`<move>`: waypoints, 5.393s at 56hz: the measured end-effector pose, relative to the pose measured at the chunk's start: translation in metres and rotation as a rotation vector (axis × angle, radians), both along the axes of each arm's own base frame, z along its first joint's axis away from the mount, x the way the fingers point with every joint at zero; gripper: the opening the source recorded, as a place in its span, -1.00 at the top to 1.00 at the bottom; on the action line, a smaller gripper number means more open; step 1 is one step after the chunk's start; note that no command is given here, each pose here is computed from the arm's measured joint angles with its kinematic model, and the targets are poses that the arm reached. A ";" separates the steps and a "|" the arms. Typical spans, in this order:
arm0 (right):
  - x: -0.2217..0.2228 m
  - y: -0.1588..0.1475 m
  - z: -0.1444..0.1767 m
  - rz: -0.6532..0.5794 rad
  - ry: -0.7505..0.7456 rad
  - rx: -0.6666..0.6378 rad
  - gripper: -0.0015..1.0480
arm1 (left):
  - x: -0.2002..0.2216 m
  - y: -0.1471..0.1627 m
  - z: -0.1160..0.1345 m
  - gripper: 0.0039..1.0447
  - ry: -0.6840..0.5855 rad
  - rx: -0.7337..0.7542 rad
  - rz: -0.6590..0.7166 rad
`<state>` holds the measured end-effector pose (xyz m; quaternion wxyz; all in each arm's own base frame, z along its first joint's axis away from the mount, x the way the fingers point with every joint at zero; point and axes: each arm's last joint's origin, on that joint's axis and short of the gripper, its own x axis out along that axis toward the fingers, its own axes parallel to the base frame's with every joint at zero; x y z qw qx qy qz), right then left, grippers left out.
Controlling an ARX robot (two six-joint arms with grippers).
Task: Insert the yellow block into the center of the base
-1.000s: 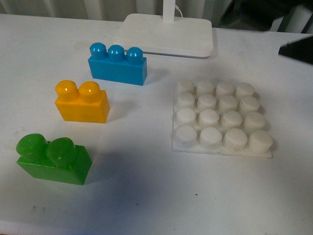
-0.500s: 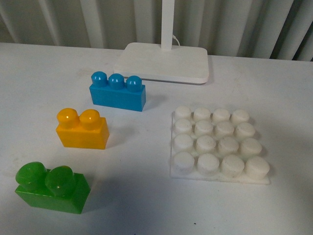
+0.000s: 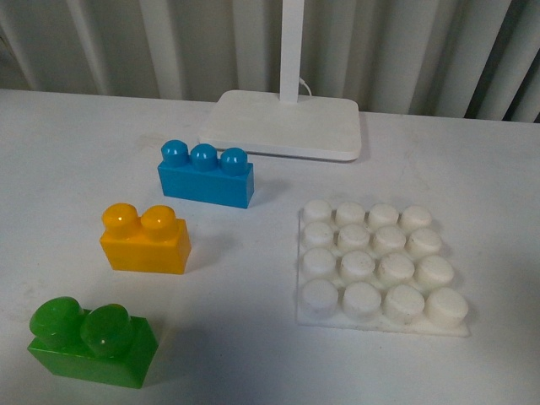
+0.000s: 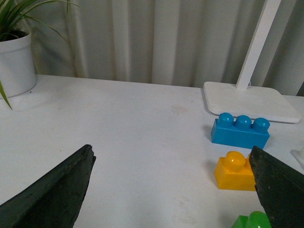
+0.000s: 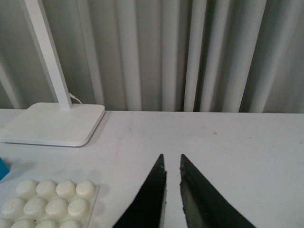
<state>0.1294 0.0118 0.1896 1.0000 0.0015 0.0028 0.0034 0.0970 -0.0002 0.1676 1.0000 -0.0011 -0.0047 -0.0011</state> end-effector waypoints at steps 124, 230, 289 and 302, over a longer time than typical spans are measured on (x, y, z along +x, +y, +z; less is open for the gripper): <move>-0.032 -0.012 -0.024 -0.005 -0.010 -0.002 -0.83 | 0.149 -0.052 0.067 -0.88 0.492 0.638 -0.851; -0.032 -0.012 -0.024 -0.004 -0.010 -0.002 -0.83 | 0.233 -0.149 0.059 0.40 0.599 1.105 -1.276; -0.032 -0.012 -0.024 -0.004 -0.010 -0.002 -0.83 | 0.249 -0.265 0.050 0.40 0.601 1.184 -1.370; -0.032 -0.012 -0.024 -0.004 -0.010 -0.002 -0.83 | 0.252 -0.267 0.042 0.40 0.611 1.193 -1.365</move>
